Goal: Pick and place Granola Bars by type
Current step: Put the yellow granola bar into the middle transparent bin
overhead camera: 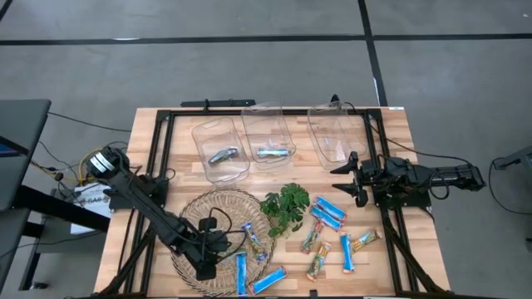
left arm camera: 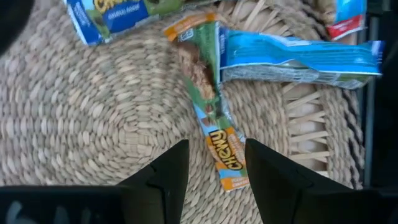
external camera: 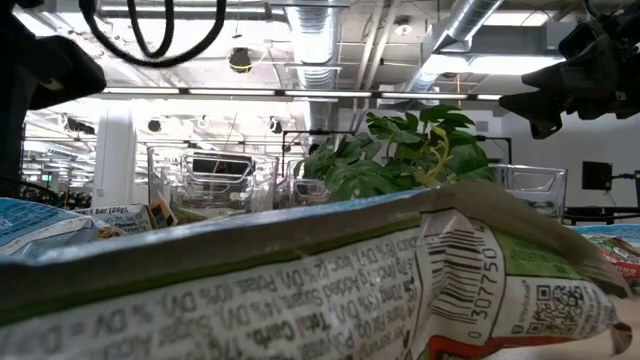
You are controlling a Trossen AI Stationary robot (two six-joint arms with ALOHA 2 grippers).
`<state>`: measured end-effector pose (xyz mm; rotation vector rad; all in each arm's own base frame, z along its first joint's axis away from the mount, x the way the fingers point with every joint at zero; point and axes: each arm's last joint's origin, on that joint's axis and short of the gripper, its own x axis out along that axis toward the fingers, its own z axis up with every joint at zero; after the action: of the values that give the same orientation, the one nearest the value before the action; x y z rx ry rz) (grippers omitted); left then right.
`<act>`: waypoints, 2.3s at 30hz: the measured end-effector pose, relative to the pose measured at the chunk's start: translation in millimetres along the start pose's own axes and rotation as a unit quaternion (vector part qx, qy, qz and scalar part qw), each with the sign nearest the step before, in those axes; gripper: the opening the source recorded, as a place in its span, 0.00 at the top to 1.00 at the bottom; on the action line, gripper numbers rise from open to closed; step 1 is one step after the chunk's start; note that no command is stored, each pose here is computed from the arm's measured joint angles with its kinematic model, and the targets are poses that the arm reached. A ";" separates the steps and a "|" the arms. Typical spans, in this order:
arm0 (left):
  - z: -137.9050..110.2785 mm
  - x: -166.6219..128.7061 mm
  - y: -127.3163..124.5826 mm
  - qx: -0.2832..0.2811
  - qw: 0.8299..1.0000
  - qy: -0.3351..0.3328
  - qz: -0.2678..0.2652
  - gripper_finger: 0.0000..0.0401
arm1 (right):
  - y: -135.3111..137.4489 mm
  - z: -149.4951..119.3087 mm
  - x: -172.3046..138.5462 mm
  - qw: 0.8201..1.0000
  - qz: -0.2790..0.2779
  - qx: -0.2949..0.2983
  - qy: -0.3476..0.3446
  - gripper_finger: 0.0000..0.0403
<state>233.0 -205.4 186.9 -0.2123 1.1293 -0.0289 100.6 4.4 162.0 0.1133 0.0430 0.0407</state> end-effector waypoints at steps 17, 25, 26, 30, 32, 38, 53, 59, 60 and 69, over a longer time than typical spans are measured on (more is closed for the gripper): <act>11.6 29.9 -8.9 -0.006 1.000 0.019 0.024 0.63 | 0.0 0.1 0.0 1.000 0.000 0.000 0.000 0.44; 18.7 35.4 -0.1 -0.028 0.999 0.039 0.021 0.63 | 0.0 0.0 0.0 1.000 0.000 0.000 0.000 0.44; 18.8 38.7 0.1 -0.029 0.998 0.043 0.018 0.63 | 0.0 0.1 0.0 1.000 0.000 0.000 0.000 0.44; 16.9 52.5 -2.3 -0.018 0.998 0.053 0.007 0.63 | 0.0 0.0 0.0 1.000 0.000 0.000 0.000 0.44; 16.4 55.2 -2.5 -0.016 0.998 0.052 0.011 0.63 | 0.0 -0.1 0.0 1.000 0.000 0.000 0.000 0.44; 18.3 56.8 -0.5 -0.019 0.999 0.049 0.016 0.63 | 0.0 0.0 0.0 1.000 0.000 0.000 0.000 0.44; 18.3 57.5 0.5 0.006 0.999 0.049 0.020 0.88 | 0.0 0.1 0.0 1.000 0.000 0.000 0.000 0.44; 18.9 54.6 0.5 0.027 0.998 0.047 0.015 0.92 | 0.0 0.0 0.0 1.000 0.000 0.000 0.000 0.44; 19.2 53.3 0.4 0.031 0.998 0.047 0.012 0.91 | 0.0 -0.1 0.0 1.000 0.000 0.000 0.000 0.44; 27.4 28.8 -0.8 0.072 0.997 0.007 -0.004 0.88 | 0.0 0.0 0.0 1.000 0.000 0.000 0.000 0.44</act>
<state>270.1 -205.7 172.5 -0.0885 1.1361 -0.1178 100.6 4.4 162.0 0.1133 0.0431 0.0407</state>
